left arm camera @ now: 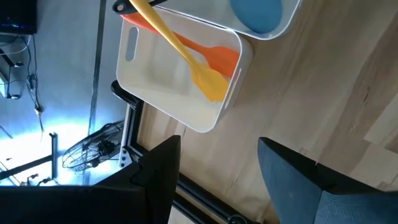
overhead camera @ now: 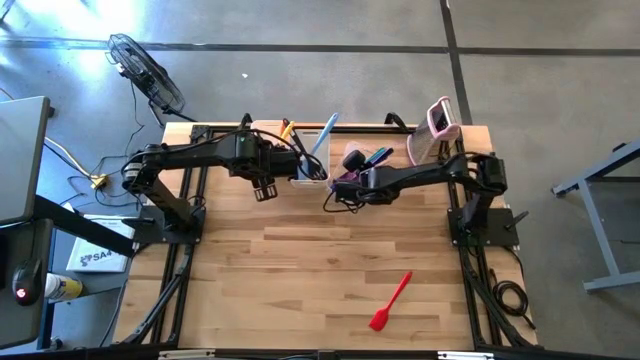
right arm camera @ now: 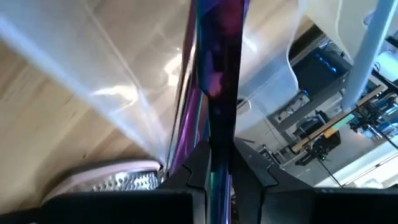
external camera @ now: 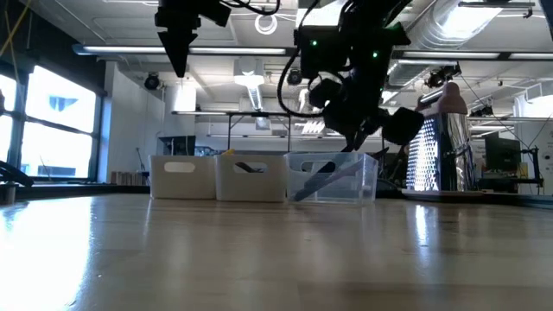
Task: Pick & Place Kitchen Items
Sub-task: Put the purple table knife into the transparent bin, then put the red spatula into the left white bin
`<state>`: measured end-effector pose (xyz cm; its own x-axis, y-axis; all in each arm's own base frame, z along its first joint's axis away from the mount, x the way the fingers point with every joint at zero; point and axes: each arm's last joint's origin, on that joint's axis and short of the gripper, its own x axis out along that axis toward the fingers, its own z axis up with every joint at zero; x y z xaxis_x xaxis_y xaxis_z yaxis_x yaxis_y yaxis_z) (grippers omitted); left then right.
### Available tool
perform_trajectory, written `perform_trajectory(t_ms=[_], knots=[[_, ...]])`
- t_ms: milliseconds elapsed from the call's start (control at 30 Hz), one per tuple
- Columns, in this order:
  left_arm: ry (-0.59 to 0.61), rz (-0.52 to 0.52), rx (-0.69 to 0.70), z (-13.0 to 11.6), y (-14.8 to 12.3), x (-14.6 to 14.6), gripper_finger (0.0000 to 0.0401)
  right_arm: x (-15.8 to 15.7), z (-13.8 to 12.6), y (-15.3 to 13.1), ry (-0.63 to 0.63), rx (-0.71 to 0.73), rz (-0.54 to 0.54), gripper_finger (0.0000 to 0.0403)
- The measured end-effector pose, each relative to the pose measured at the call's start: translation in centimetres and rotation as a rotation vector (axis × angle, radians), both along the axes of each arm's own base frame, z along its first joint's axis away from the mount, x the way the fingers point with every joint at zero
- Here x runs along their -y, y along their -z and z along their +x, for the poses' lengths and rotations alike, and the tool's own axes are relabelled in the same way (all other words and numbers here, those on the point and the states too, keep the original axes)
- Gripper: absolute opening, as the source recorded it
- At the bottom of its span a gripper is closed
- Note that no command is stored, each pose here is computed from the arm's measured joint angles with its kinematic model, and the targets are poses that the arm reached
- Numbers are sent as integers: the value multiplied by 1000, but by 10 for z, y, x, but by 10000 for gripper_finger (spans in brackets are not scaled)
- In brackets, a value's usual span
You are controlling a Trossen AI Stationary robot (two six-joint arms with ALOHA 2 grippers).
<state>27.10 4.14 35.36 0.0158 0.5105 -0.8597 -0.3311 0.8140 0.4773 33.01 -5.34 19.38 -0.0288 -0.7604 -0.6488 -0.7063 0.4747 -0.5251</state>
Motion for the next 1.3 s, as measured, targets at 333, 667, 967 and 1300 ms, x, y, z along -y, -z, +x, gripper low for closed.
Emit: perform_trajectory(t_ms=[333, 667, 967, 1300], knots=[[0, 2, -1, 0, 0, 0, 207, 2, 9, 13, -4, 29, 47, 58], [0, 2, -1, 0, 0, 0, 207, -1, 10, 13, 15, 66, 54, 150], [2, -78, 9, 0, 1, 2, 207, -28, 6, -15, -53, 121, -186, 227], [-135, -281, 111, 3, 3, 24, 207, -98, -54, -101, -213, 397, -176, 235]])
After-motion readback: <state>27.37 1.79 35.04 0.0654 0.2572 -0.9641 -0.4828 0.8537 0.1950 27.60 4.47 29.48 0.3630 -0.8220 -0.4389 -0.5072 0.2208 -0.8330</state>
